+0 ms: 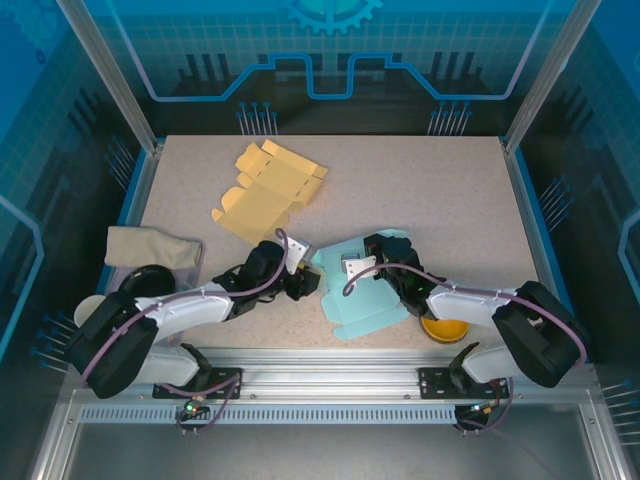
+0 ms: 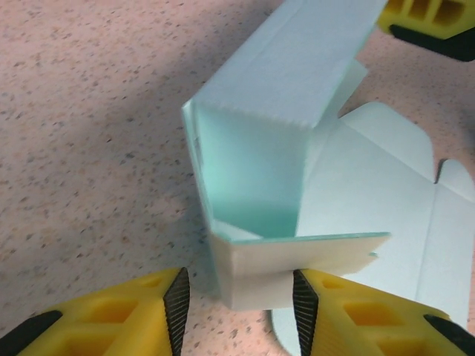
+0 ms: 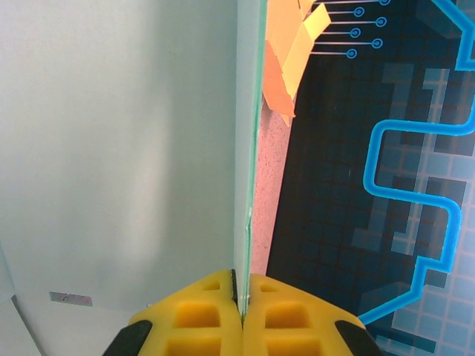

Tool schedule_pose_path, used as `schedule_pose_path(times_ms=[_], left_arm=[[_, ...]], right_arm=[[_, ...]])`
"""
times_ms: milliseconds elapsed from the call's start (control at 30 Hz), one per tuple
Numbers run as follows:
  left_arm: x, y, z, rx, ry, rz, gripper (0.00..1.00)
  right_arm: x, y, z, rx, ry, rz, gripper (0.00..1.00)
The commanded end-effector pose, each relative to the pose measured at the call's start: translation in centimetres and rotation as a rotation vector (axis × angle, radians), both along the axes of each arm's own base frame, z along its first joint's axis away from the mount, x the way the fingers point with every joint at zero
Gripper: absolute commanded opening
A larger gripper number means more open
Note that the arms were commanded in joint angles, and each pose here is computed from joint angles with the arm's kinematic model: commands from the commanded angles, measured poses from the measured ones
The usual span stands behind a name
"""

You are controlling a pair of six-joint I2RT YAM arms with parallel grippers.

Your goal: Fold the paper box

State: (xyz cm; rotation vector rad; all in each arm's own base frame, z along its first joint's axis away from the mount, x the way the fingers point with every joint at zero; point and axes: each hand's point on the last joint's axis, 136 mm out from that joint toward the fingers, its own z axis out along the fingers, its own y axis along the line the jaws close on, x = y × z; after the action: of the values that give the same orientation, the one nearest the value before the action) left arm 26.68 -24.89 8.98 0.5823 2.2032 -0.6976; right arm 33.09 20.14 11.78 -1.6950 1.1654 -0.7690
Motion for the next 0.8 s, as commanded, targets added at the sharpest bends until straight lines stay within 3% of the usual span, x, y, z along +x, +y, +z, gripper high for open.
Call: schedule_pose_path(times_ms=[0, 500, 767], left_arm=[[0.7, -2.1, 1.9, -0.059, -0.027, -0.033, 0.46], [4.3, -1.0, 0.0, 0.079, -0.004, 0.148, 0.53], [5.0, -3.1, -0.5, 0.128, -0.056, 0.115, 0.55]], right_arm=[[-0.2, 0.4, 0.1, 0.019, -0.008, 0.000, 0.00], [-1.3, 0.1, 0.0, 0.006, -0.014, -0.003, 0.00], [-1.9, 0.7, -0.8, 0.034, 0.036, -0.003, 0.00]])
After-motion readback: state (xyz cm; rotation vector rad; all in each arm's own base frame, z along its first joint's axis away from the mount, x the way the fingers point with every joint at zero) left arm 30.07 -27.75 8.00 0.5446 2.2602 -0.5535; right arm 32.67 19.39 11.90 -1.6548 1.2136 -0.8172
